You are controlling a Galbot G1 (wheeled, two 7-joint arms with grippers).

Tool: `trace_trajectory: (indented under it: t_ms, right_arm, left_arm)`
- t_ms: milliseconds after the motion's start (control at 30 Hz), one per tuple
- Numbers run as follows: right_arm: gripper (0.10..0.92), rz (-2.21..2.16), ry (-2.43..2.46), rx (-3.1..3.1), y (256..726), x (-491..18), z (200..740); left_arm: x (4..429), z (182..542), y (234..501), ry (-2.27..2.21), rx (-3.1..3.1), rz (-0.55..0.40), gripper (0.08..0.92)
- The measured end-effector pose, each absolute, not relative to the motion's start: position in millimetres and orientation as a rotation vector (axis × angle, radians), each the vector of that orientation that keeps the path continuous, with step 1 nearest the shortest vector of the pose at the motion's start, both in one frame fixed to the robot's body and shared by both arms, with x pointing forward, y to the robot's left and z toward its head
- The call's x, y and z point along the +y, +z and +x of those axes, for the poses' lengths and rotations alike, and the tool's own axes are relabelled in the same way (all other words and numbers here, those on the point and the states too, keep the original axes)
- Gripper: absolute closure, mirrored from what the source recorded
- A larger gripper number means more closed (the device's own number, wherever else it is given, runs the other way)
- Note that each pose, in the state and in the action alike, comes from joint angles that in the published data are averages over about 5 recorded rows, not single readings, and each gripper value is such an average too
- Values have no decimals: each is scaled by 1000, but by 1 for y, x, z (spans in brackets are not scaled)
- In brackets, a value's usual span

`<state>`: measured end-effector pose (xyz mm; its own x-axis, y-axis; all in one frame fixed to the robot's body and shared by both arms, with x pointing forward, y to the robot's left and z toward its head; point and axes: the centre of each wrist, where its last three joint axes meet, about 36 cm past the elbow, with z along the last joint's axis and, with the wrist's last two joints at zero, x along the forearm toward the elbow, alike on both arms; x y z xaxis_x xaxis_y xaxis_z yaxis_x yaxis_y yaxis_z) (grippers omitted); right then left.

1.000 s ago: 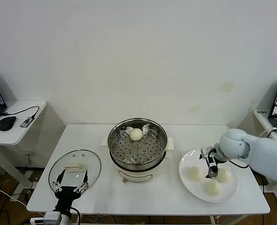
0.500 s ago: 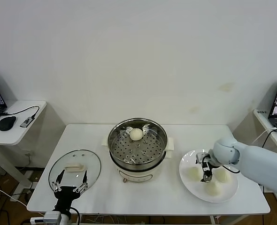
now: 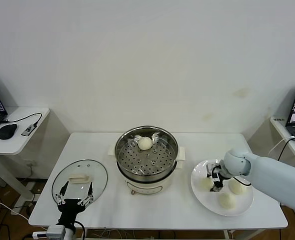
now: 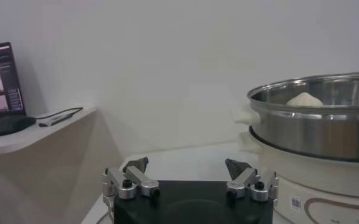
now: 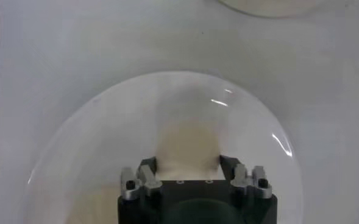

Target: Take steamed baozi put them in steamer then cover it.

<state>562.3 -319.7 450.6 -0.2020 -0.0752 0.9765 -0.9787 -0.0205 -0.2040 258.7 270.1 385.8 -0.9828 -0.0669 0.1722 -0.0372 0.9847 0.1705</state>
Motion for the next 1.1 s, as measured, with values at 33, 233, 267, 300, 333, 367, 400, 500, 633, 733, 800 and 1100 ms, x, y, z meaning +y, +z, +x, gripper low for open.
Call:
trace_trajectory:
  t_ms: [33,233,267,300,333,367,400,500,633,733,800,1100]
  right_arm:
    - [553,1179,1343,-1404,452,-320,563]
    - [583,1171,1332,-1443,479,-325,568]
    - [582,1168,1331,-1452,486,-326,569]
    - [581,1166,1331,-1462,493,-328,571]
    - [581,1163,1332,-1471,500,-329,572]
    - [580,1160,1333,-1482,508,-329,573]
    - [579,1158,1334,-1492,517,-330,575]
    - [576,1153,1344,-1527,544,-329,580]
    - [573,1152,1370,-1582,587,-320,587]
    - [572,1160,1394,-1620,620,-306,593]
    - [570,1170,1409,-1642,641,-293,596]
    - [564,1261,1434,-1684,694,-209,610]
  left_arm:
    - [270,259,386,-249,-2952,77,177]
    - [269,260,387,-248,-2959,68,177]
    - [268,261,388,-248,-2960,65,177]
    - [268,261,388,-249,-2962,63,177]
    - [268,261,389,-249,-2963,60,177]
    - [267,262,389,-250,-2965,58,177]
    - [267,262,390,-251,-2966,55,177]
    - [267,263,391,-253,-2971,47,177]
    - [267,264,394,-257,-2976,37,177]
    - [267,264,395,-259,-2978,32,177]
    - [267,264,396,-260,-2979,29,177]
    - [267,266,396,-249,-2982,33,177]
